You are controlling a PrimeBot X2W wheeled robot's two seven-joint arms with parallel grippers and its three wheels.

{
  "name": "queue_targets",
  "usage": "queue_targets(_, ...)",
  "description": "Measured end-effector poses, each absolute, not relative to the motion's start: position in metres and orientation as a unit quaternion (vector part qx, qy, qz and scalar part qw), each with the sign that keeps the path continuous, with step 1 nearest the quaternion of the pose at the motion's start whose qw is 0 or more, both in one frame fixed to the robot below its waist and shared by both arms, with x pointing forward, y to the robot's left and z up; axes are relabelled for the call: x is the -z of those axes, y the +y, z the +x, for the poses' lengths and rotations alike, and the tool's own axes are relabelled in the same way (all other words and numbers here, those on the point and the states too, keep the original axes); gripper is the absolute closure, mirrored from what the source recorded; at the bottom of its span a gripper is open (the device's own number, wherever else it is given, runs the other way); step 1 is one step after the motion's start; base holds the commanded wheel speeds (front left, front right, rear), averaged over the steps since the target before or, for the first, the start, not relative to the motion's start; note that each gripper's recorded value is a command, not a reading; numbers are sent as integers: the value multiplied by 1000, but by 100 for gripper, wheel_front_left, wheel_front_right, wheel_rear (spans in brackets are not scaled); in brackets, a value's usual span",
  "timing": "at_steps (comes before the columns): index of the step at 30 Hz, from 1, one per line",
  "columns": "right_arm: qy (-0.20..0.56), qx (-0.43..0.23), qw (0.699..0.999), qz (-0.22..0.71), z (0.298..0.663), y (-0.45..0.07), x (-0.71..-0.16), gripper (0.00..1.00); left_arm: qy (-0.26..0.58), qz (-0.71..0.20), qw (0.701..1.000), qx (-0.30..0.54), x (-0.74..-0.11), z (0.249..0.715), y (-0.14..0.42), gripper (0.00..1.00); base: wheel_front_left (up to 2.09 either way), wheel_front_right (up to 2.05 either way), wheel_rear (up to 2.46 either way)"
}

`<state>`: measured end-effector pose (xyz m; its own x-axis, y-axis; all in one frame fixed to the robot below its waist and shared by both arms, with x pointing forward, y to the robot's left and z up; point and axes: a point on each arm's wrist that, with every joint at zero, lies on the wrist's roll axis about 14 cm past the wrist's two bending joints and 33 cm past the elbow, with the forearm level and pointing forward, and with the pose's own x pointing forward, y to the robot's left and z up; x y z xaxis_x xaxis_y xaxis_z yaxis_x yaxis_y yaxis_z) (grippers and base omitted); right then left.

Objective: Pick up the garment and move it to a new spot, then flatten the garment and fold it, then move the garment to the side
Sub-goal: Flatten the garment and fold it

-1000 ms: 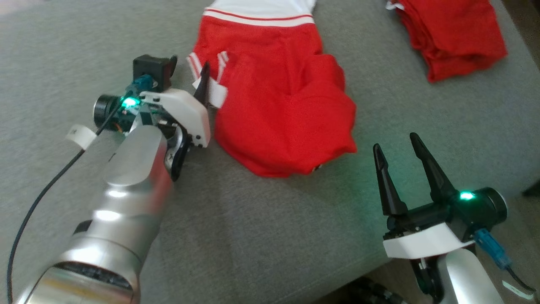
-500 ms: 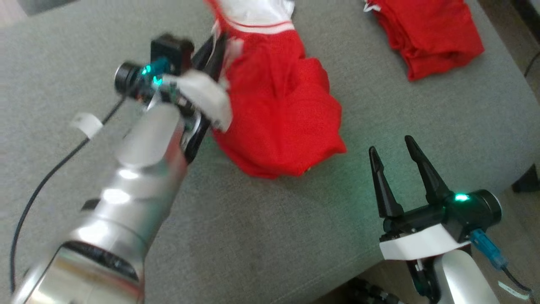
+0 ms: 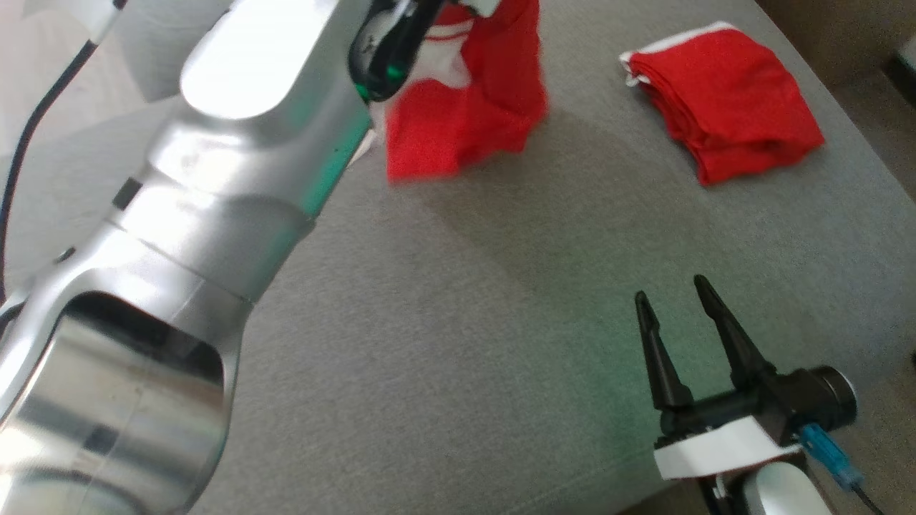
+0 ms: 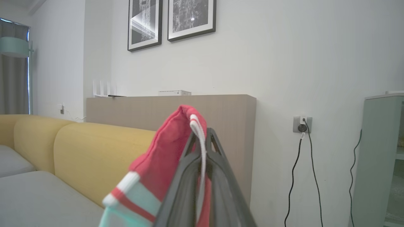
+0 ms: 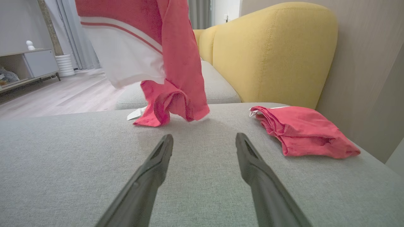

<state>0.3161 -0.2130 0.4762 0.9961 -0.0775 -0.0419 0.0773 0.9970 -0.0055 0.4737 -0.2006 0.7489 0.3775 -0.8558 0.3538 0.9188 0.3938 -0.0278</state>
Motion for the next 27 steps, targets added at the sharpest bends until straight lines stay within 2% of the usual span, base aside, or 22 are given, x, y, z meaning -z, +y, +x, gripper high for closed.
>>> queue_targets(2,16,34,999,-3,314,-211,-478,0,-151,-111,817,545,-761,460,-196,100,0,0,0)
queue_targets(5,11,23,1000,-4,315,-207,-480,0,-135,-96,820,548,-745,453,-184,100,0,0,0)
queue_targets(8,4,11,1000,-5,319,-203,-484,0,-80,-82,842,528,-687,459,-153,100,0,0,0)
queue_targets(11,2,0,1000,-5,323,-198,-484,0,13,-112,867,486,-601,455,-101,100,0,0,0)
queue_targets(13,5,-6,1000,-5,325,-195,-482,0,73,-167,866,465,-554,431,-73,100,0,0,0)
queue_targets(17,11,-31,999,-3,335,-182,-478,0,171,-197,854,451,-479,364,-38,100,0,0,0)
queue_targets(24,15,-61,998,-1,351,-164,-473,0,235,-220,855,406,-432,327,-3,100,0,0,0)
queue_targets(25,16,-66,998,0,354,-161,-472,0,241,-221,855,403,-428,323,0,91,0,0,0)
queue_targets(26,16,-70,997,0,356,-159,-472,0,248,-221,854,401,-425,320,1,38,0,0,0)
queue_targets(27,16,-75,997,1,359,-156,-472,0,253,-223,853,397,-422,318,3,0,0,0,0)
